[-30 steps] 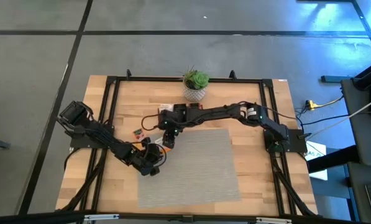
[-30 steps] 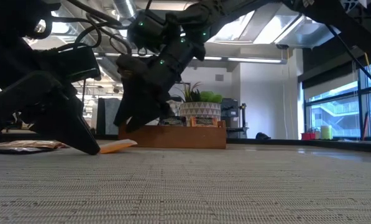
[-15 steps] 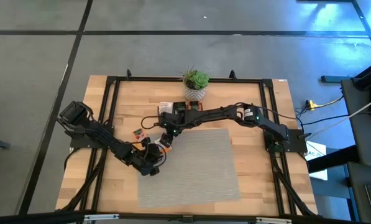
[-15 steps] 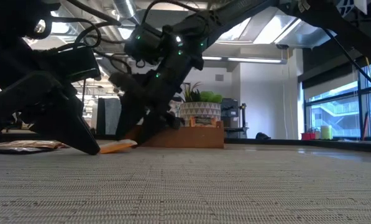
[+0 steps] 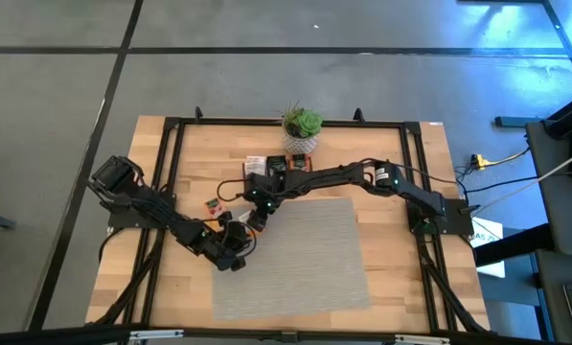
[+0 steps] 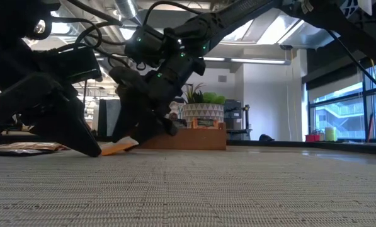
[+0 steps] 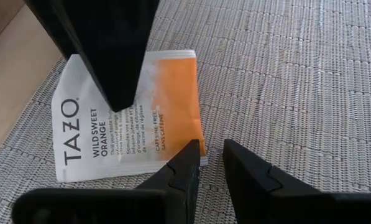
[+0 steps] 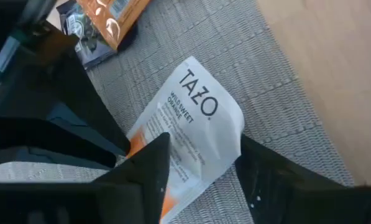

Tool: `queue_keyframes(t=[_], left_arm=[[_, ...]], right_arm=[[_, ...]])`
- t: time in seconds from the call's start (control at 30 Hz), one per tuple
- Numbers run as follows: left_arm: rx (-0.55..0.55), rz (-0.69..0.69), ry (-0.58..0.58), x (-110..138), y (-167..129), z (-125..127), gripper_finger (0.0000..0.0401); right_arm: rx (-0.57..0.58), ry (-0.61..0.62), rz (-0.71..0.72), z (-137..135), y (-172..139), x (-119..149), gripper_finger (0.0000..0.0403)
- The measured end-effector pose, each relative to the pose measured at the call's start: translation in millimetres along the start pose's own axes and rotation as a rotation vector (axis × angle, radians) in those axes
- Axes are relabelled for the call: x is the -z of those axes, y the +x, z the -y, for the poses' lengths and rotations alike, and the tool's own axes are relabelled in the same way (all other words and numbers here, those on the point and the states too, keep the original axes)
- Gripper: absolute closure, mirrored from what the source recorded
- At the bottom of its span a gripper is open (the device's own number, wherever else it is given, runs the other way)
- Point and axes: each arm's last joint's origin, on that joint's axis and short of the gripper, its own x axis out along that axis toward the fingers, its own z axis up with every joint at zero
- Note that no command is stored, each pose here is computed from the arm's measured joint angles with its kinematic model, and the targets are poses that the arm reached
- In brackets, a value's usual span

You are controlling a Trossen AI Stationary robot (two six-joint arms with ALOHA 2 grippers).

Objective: Pick & Place Tea
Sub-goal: Put the white tea bag into the left section of the wooden organizer

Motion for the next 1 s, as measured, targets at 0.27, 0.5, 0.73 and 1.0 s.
queue_keyframes(t=[0.27, 0.5, 0.73, 1.0], left_arm=[[0.000, 0.001, 0.000, 0, 0, 0, 0.0332], [0.017, 0.004, 0.022, -2, -4, 0, 0.0329], [0.085, 0.063, 0.065, -22, -34, -6, 0.0332], [0.175, 0.211, -0.022, -47, -83, -19, 0.0331]], right_arm=[[0.001, -0.068, 0.005, 2, 0, -1, 0.0317], [-0.035, -0.154, -0.005, 8, -4, -4, 0.0392], [-0.015, -0.250, 0.045, 1, -50, -19, 0.0395], [0.146, -0.404, 0.224, -14, -137, -38, 0.0395]])
